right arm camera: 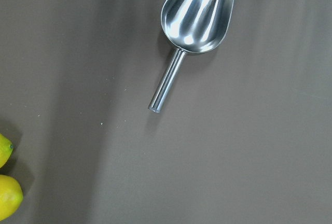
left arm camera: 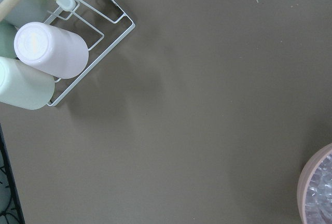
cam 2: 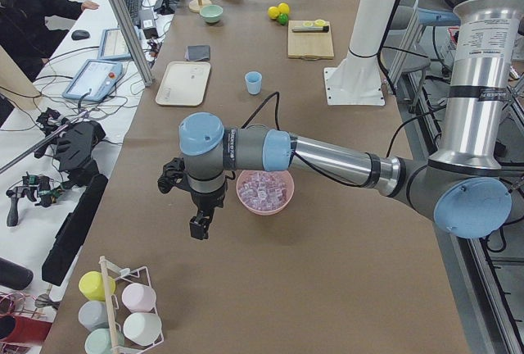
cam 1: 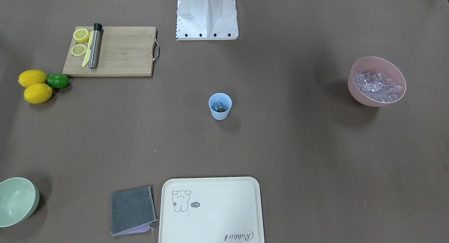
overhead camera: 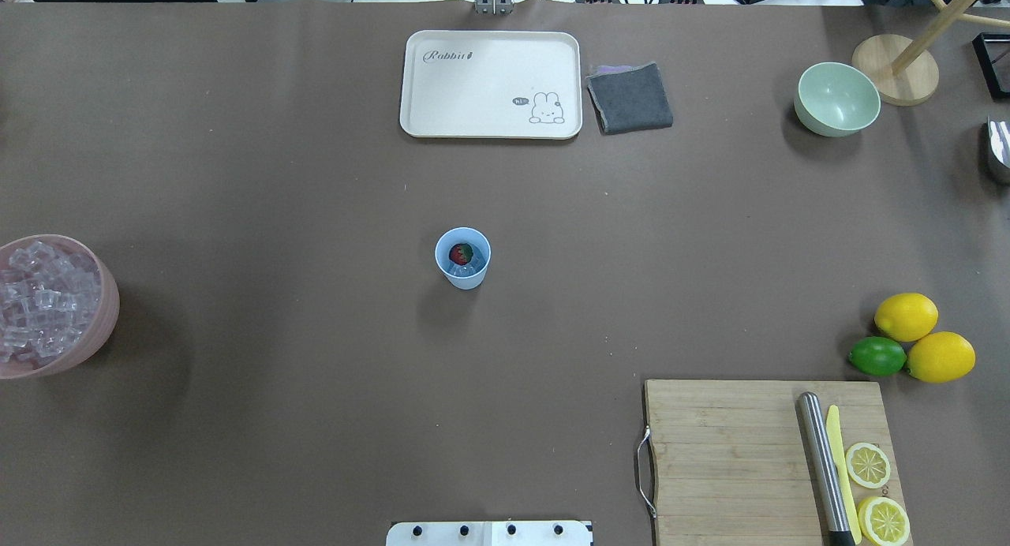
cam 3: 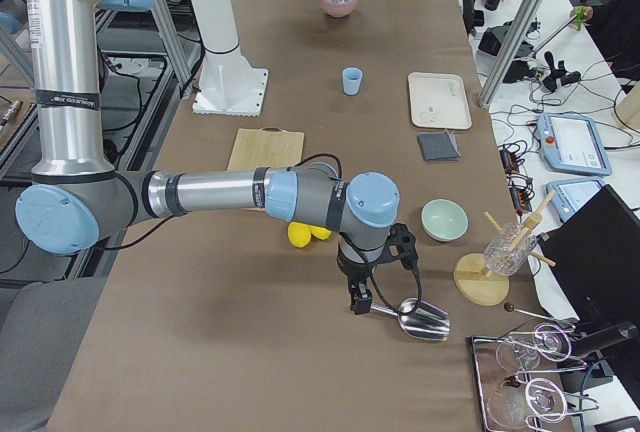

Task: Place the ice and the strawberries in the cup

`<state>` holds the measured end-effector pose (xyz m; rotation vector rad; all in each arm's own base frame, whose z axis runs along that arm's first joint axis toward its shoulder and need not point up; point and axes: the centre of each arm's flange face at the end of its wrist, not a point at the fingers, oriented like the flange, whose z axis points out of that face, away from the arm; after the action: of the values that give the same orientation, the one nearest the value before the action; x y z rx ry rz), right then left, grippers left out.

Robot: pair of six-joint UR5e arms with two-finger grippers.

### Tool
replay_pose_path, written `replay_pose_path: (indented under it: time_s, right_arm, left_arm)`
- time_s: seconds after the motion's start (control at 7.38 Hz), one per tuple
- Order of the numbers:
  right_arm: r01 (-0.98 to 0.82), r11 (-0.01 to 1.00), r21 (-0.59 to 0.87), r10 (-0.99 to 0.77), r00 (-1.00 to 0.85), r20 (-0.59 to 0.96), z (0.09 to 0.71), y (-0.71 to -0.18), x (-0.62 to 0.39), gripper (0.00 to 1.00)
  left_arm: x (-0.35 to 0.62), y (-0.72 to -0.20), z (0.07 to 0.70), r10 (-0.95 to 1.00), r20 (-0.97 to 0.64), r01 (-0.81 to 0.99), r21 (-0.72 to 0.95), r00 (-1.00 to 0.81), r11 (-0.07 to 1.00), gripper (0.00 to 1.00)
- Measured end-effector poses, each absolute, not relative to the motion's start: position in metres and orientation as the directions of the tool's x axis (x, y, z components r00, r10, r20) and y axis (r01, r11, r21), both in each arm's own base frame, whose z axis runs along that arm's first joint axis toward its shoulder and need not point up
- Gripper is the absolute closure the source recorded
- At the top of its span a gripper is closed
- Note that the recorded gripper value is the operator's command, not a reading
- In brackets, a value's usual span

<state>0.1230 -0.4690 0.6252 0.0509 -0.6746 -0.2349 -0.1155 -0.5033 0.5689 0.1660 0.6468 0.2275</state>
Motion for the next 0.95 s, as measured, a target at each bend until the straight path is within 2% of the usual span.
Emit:
replay_pose_path:
  time_s: [0.95]
  right_arm:
    - [0.174, 0.977, 0.121, -0.212, 0.779, 0.59, 0.6284, -0.473, 0.1161, 0.0]
  left_arm:
    - [-0.1175, -0.4962, 0.5787, 0.252, -0.576, -0.161, 0.205, 0.778, 0.965, 0.02]
